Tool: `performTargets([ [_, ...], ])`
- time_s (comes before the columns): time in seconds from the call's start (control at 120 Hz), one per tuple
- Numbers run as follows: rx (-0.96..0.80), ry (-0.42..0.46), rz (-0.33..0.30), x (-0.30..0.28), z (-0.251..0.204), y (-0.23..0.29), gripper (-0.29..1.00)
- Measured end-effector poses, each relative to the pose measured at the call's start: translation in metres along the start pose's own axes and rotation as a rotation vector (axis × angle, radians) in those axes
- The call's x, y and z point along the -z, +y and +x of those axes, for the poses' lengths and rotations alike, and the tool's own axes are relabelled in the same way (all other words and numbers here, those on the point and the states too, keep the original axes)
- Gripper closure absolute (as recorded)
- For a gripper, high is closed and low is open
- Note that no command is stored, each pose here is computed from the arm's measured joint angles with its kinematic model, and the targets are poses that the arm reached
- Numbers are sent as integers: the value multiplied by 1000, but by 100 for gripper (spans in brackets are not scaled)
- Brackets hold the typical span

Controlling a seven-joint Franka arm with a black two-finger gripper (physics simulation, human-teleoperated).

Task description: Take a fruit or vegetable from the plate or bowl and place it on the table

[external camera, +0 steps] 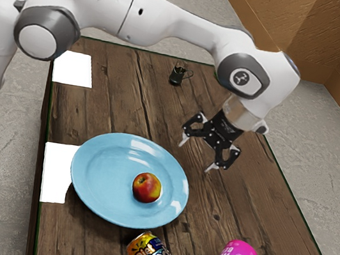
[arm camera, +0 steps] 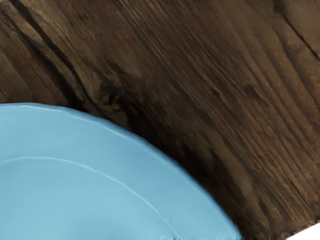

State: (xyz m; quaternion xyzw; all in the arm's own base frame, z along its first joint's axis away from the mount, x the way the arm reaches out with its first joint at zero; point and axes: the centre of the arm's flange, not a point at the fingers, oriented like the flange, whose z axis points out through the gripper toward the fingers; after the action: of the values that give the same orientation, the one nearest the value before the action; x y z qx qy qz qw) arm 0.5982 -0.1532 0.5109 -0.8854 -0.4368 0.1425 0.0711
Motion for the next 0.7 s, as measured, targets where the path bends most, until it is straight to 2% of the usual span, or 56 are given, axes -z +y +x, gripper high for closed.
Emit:
performTargets([
  [0.158, -112, 21, 3, -22, -35, 14, 0],
  [0.292, -219, 100, 0, -25, -26, 4, 0],
  [0.45, -380, 152, 11, -27, -25, 8, 0],
  [0.608, -496, 163, 17, -29, -24, 6, 0],
  [0.7, -567, 147, 30, -46, -39, -1, 0],
])
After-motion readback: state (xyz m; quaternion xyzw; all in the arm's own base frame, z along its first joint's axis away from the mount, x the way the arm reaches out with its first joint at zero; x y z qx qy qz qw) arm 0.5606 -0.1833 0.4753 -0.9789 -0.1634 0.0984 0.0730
